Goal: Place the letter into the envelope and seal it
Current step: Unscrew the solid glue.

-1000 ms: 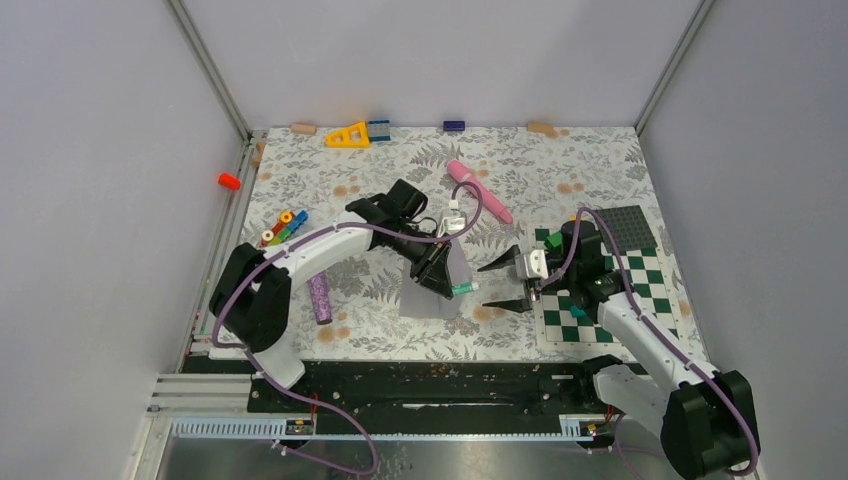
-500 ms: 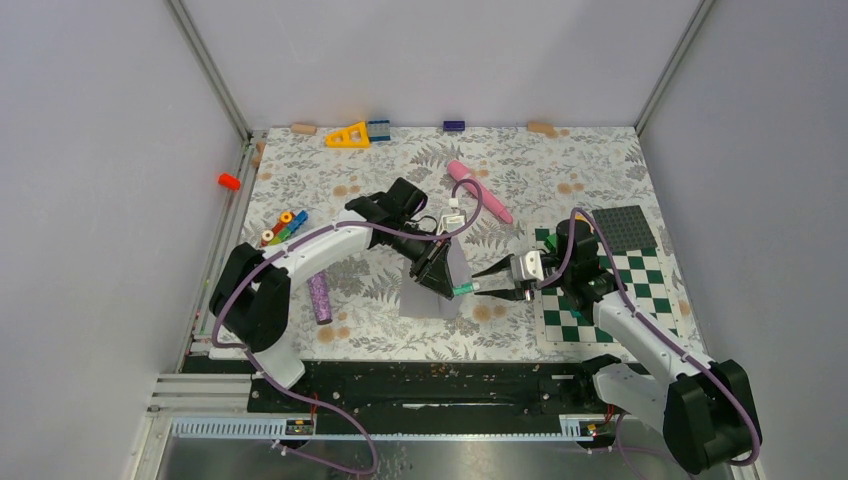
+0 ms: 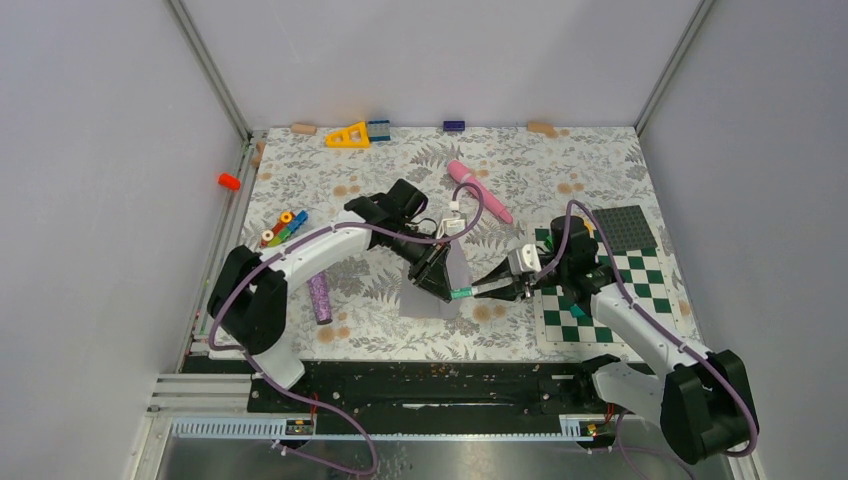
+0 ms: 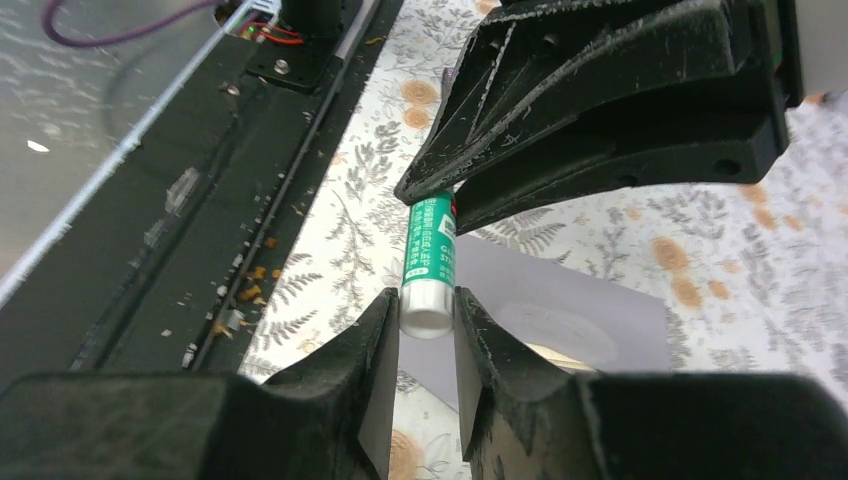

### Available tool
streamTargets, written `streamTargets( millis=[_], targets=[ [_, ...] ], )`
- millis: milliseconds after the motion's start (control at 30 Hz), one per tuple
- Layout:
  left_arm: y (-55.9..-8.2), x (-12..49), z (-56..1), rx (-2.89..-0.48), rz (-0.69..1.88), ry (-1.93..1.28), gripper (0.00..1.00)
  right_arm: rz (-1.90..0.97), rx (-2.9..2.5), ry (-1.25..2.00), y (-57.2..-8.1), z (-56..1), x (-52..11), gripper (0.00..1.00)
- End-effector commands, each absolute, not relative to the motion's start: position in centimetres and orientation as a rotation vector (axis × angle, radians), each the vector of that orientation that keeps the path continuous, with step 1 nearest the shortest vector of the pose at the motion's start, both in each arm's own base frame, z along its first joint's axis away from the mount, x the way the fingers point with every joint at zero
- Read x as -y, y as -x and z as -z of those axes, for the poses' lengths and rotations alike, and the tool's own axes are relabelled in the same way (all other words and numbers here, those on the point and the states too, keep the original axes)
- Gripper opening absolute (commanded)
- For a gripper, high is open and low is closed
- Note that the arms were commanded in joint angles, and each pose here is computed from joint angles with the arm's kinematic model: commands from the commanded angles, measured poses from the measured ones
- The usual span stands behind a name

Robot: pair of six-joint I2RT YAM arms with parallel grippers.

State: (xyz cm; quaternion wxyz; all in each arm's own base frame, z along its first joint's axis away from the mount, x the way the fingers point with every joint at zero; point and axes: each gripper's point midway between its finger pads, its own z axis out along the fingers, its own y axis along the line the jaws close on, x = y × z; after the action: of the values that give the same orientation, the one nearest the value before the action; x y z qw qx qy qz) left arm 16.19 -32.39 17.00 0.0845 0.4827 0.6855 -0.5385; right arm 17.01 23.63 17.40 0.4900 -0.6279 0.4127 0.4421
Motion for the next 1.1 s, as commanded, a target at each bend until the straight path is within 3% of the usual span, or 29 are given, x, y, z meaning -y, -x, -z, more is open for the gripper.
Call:
streamTargets(
  millis=[0, 200, 467, 600, 833, 1067],
  targets=[
    [-17.4, 32.6, -20.6, -1.845, 1.437, -1.503, 0.00, -1.264, -1.079, 1.484, -15.7, -18.7, -24.0, 0.15],
    [-18.4, 32.6, -20.9, -1.812, 1.219, -1.486, 0.00, -1.461, -1.401, 1.304, -17.3, -19.5, -24.7, 0.17],
    [-19.3, 32.9, -21.2, -1.757, 1.017, -1.459, 0.00, -1.789, -1.846, 0.722, -21.2, -21.6, -26.7, 0.20],
    [-19.5, 32.7, -21.3, -1.744, 0.992, -1.449, 0.00, -1.957, -1.898, 0.632, -21.7, -23.2, -27.1, 0.32],
    [-19.0, 32.9, -21.2, -1.744, 1.031, -1.465, 0.00, -1.844, -1.790, 0.726, -22.0, -22.9, -26.4, 0.57],
    [-18.9, 32.9, -20.2, -1.812, 1.159, -1.469, 0.00, -1.580, -1.796, 0.907, -21.7, -20.2, -25.5, 0.62]
  ],
)
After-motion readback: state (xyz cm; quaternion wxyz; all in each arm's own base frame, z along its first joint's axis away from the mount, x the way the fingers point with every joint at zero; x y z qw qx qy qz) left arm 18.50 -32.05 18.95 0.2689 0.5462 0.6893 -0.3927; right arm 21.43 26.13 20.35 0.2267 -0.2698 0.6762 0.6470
